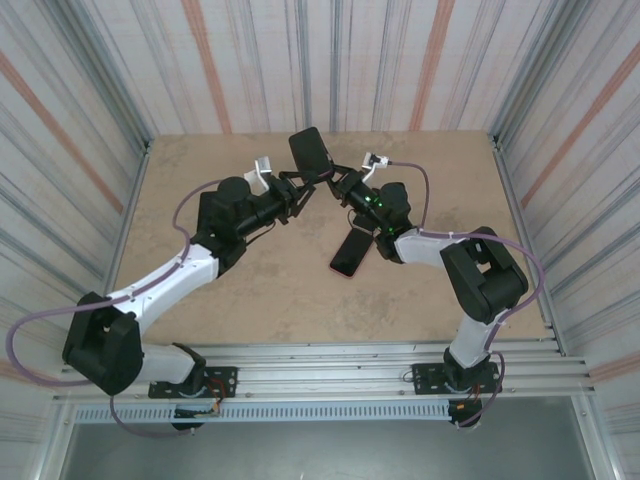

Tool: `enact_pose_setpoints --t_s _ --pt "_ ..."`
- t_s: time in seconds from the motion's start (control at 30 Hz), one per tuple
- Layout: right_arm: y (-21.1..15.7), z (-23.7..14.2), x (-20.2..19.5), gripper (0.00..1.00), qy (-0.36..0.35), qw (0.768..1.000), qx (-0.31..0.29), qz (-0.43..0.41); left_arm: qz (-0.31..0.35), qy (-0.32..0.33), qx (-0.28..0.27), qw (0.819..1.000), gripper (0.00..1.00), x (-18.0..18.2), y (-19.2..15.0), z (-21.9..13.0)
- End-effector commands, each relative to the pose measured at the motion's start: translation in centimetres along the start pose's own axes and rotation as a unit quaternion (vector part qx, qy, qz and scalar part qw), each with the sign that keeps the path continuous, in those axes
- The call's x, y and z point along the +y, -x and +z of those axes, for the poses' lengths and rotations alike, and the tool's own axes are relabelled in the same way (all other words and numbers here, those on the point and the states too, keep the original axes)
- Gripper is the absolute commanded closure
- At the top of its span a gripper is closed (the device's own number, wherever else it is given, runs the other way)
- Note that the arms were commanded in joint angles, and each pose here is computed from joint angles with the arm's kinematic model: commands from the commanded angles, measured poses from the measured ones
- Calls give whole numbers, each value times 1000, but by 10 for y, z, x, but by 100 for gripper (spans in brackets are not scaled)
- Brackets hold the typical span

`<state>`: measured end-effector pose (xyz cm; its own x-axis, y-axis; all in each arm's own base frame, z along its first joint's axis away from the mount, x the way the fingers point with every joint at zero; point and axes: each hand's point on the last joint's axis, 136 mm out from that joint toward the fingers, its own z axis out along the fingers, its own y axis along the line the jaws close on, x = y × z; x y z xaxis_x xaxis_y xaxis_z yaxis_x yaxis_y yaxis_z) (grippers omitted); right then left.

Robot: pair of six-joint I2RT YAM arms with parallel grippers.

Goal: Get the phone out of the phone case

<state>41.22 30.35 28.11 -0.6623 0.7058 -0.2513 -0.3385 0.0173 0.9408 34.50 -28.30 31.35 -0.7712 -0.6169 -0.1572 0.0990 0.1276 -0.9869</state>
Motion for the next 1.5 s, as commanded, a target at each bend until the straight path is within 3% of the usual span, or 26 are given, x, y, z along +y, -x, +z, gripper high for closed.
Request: enact_pose_setpoints --t_s 0.0,0.47,0.73,1.13,1.33,1.47 --pt "8 8 41 97 63 997 -26 -40 -13 -23 -26 999 53 -12 9 5" --pt "-5 7 50 96 76 994 -37 -64 -28 -17 -62 998 56 -5 22 10" --pt "-8 -1 52 96 91 991 -65 -69 -33 -7 -91 995 51 0 32 10" --pt "-17 -5 66 95 103 988 -59 -96 -36 -16 -121 992 52 -8 45 12" --pt "-17 -5 68 95 103 986 -61 -116 -40 -20 -132 990 58 -12 49 11" --pt "-18 -5 69 95 105 986 -60 -118 -44 -24 -137 989 66 -16 52 12"
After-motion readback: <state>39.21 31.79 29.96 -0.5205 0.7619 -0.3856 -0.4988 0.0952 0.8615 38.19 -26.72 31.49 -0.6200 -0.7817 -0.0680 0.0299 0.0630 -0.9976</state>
